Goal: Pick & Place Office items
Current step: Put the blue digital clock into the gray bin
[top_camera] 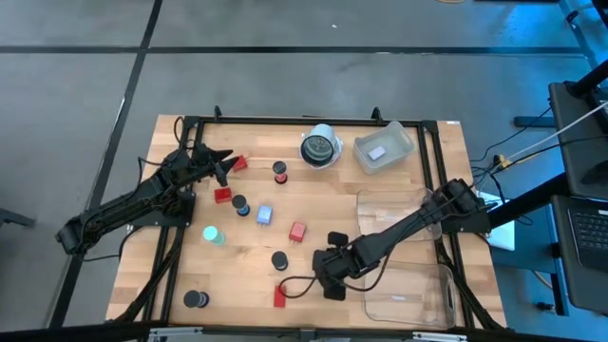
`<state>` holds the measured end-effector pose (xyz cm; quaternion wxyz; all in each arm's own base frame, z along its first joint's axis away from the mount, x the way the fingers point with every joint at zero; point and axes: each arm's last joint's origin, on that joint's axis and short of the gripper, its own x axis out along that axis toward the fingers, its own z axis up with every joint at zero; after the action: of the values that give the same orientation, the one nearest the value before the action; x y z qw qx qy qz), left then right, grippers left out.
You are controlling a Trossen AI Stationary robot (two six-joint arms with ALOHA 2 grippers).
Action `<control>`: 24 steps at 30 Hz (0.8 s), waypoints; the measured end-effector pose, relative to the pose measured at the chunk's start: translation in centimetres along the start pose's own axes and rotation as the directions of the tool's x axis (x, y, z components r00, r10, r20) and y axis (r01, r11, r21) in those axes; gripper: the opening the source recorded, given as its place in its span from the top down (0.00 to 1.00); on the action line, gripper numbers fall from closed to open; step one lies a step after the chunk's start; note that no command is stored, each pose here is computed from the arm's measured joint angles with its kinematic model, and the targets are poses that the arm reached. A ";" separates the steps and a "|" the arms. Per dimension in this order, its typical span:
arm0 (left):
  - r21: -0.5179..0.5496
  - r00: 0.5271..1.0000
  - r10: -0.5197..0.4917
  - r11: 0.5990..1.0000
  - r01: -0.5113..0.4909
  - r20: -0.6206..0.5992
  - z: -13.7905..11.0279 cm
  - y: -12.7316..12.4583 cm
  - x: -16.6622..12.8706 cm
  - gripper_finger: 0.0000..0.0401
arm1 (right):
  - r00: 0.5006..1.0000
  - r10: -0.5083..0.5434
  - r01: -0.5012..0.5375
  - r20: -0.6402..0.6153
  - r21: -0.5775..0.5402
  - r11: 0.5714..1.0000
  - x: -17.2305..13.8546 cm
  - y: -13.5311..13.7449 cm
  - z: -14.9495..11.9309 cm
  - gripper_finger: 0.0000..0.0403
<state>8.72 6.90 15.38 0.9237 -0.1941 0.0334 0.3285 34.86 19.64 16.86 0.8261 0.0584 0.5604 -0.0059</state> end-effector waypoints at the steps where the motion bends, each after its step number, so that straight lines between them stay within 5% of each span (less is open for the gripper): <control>1: 0.000 1.000 0.001 1.000 -0.001 -0.004 0.0 0.0 0.0 0.51 | 1.000 -0.004 0.004 -0.003 -0.001 1.000 -0.4 0.0 0.4 0.67; 6: 0.000 1.000 0.004 1.000 -0.004 -0.009 -0.1 0.0 0.0 0.51 | 0.989 -0.134 0.132 -0.057 -0.039 0.991 -3.3 -1.1 1.8 0.67; 12: -0.001 1.000 0.005 1.000 -0.005 -0.013 -0.1 0.0 0.0 0.51 | 0.919 -0.378 0.363 -0.109 -0.138 0.922 -8.4 -4.9 2.4 0.67; 20: -0.001 1.000 0.008 1.000 -0.008 -0.021 -0.2 0.1 0.0 0.51 | 0.850 -0.521 0.522 -0.079 0.004 0.853 -15.6 -14.0 2.5 0.66; 24: -0.001 1.000 0.008 1.000 -0.008 -0.022 -0.2 0.1 0.0 0.51 | 0.821 -0.559 0.571 -0.115 0.149 0.807 -16.8 -18.7 0.6 0.66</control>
<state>8.70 6.88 15.16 0.9218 -0.1980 0.0440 0.3303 27.73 0.05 30.91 0.7595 -0.0379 0.5764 -0.2990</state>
